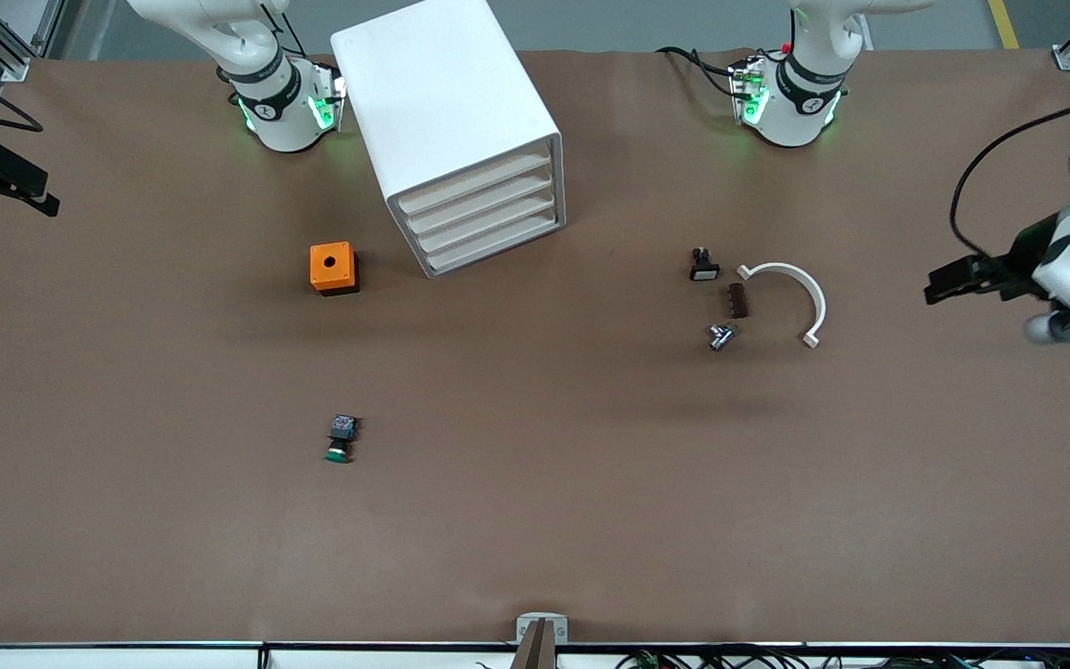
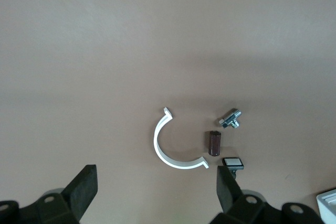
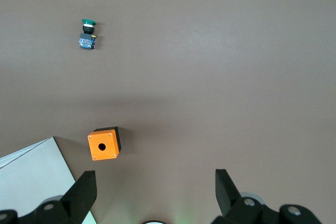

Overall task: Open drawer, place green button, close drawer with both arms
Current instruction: 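Move the left gripper toward the white cabinet's drawer handle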

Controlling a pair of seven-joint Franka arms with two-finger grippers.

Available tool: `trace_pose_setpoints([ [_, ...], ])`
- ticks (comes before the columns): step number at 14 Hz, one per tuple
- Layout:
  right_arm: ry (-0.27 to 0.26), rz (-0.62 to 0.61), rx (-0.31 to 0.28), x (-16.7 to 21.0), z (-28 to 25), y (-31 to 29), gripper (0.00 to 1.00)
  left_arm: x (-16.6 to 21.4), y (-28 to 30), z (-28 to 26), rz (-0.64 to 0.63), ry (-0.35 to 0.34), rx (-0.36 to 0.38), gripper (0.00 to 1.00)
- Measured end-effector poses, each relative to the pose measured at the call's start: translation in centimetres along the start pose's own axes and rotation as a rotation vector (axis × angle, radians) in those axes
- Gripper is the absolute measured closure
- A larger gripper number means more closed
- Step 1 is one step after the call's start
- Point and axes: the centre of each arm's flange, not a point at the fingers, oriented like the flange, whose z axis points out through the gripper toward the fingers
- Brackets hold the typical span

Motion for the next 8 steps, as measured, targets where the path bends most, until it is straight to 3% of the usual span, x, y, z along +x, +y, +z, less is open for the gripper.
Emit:
trace_pose_setpoints([
  [4, 0.000, 0.000, 0.000, 0.0, 0.0, 0.0, 0.00, 2.3, 6.6, 8.1, -0.017, -0.133, 0.033, 0.00],
  [6, 0.000, 0.000, 0.000, 0.0, 0.0, 0.0, 0.00, 2.1, 11.6, 11.0, -0.088, -0.173, 0.059, 0.00],
  [8, -0.001, 0.000, 0.000, 0.0, 0.0, 0.0, 0.00, 1.6, 17.4, 13.2, -0.229, -0.222, 0.016, 0.00],
])
